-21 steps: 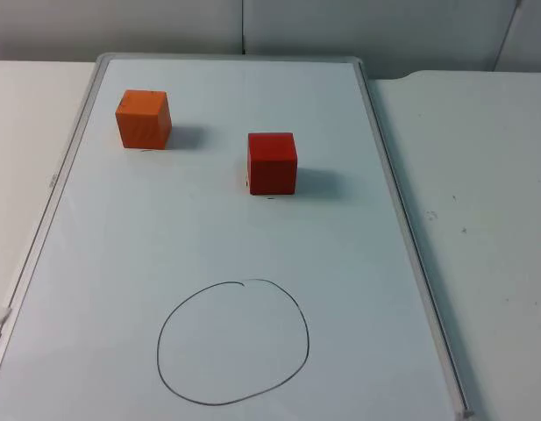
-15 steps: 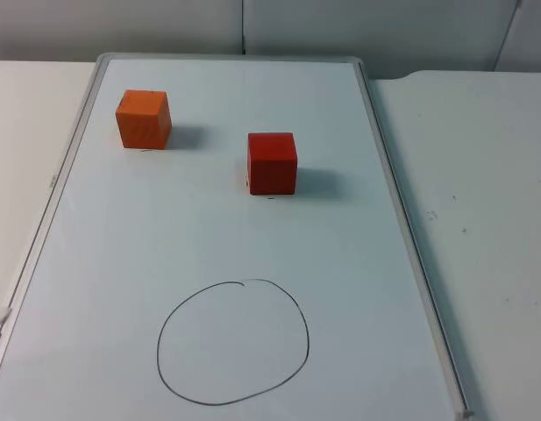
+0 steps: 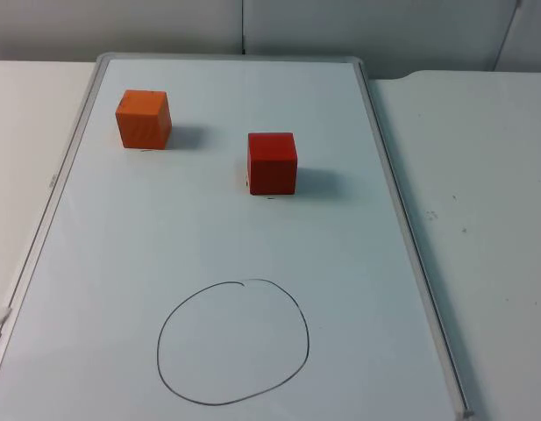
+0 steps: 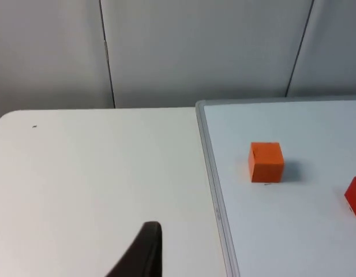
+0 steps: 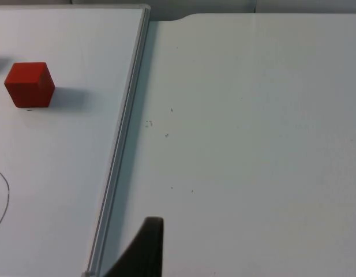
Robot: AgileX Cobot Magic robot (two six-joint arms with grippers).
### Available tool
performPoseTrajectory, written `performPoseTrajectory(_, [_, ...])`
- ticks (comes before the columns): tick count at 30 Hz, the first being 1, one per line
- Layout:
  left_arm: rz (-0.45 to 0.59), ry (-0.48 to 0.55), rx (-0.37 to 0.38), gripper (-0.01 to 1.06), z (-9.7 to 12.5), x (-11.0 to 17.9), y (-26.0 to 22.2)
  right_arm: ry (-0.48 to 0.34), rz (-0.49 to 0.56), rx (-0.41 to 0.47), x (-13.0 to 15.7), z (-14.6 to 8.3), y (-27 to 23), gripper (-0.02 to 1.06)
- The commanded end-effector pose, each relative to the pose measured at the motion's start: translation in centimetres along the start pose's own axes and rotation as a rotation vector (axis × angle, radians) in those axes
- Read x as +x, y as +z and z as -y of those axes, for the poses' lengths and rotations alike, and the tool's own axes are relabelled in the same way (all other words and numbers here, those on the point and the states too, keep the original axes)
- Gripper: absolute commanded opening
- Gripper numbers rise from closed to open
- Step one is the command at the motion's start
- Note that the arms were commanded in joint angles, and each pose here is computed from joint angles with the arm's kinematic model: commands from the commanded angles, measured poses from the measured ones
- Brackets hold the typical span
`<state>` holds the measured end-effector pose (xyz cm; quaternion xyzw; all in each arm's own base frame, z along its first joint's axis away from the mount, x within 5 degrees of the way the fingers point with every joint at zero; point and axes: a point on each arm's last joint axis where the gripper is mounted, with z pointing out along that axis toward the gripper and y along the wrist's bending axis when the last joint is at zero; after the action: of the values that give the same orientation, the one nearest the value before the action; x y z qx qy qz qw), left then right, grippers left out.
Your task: Pick up one cube with the left hand and another cube with the right hand. First place the cube in the right hand at the target position, then stack the cube in the left hand on top.
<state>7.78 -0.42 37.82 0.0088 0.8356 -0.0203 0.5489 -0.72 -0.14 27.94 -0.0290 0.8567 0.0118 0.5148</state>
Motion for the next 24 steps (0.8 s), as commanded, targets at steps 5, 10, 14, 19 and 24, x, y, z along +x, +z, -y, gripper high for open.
performPoseTrajectory(5, [0.017, 0.058, 0.015, 1.05, -0.2, -6.1, 4.3, 0.001, 0.007, 0.011, 0.1, 0.0, 0.1, 1.05])
performPoseTrajectory(10, [0.002, 0.077, 0.016, 1.05, -0.4, -9.7, 7.3, 0.001, 0.007, 0.011, 0.1, 0.0, 0.1, 1.05])
performPoseTrajectory(14, [-0.014, 0.079, 0.019, 1.05, -0.5, -11.6, 9.7, 0.001, 0.007, 0.011, 0.1, 0.0, 0.1, 1.05])
performPoseTrajectory(19, [-0.041, 0.071, 0.05, 1.05, -0.5, -13.6, 13.6, 0.001, 0.007, 0.011, 0.1, 0.0, 0.1, 1.05])
performPoseTrajectory(24, [-0.069, 0.068, 0.111, 1.05, -0.3, -14.4, 17.5, 0.001, 0.007, 0.011, 0.1, 0.0, 0.1, 1.05])
